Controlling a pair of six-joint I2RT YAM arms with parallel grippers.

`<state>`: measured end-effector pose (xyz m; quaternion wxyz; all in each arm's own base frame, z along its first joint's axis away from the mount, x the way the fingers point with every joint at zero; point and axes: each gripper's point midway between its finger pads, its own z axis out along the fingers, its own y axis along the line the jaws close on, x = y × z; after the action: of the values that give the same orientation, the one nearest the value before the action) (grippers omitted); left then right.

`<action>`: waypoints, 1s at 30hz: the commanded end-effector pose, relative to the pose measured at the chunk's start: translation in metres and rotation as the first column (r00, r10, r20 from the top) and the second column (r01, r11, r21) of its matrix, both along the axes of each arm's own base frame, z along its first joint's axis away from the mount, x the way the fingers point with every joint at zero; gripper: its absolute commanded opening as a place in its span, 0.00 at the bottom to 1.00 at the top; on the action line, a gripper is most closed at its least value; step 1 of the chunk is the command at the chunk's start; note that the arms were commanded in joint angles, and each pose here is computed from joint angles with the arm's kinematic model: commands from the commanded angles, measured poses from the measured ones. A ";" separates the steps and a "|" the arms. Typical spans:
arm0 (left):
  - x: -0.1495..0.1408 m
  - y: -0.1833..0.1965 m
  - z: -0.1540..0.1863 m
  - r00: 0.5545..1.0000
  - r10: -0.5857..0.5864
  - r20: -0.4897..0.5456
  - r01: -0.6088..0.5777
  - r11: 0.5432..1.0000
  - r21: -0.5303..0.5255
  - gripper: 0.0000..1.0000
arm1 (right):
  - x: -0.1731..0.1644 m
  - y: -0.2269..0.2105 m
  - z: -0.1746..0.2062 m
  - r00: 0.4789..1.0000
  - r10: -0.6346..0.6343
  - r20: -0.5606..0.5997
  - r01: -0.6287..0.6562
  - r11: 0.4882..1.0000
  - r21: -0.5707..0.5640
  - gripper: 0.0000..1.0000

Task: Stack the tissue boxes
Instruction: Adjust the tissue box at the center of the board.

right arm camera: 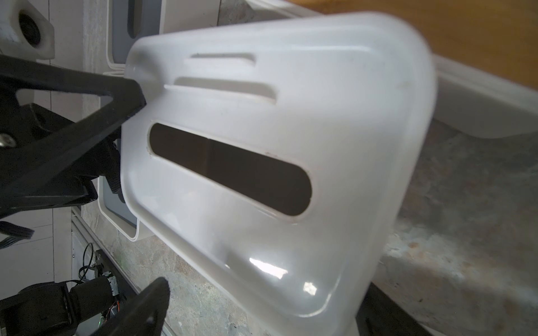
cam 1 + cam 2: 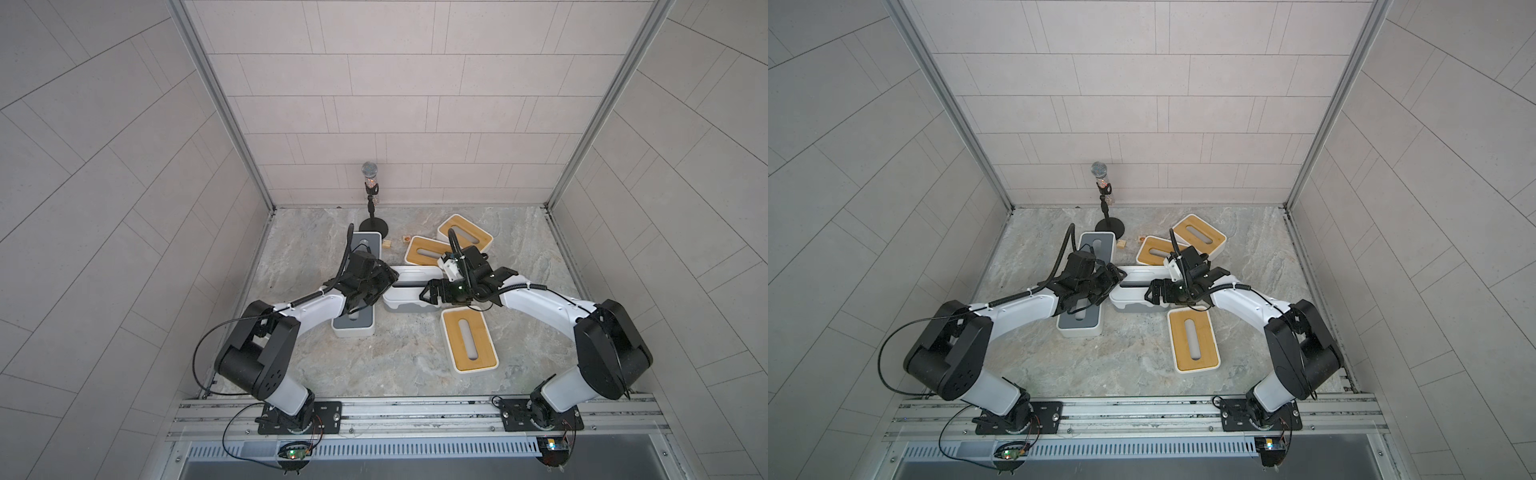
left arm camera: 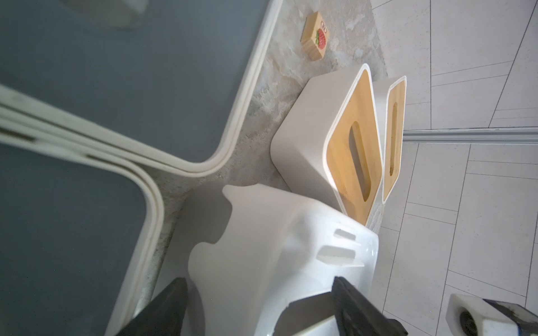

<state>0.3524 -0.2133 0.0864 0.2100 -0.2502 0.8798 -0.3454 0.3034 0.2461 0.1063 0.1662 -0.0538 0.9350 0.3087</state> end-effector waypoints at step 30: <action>-0.004 0.043 0.037 0.998 -0.007 0.066 -0.005 0.982 0.187 0.85 | 0.001 0.012 0.016 1.000 -0.012 0.029 0.011 1.000 0.018 0.99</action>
<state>0.3430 -0.1795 0.1037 0.2340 -0.2251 0.9025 -0.2828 0.3020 0.2527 0.1055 0.1680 -0.0483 0.9373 0.3015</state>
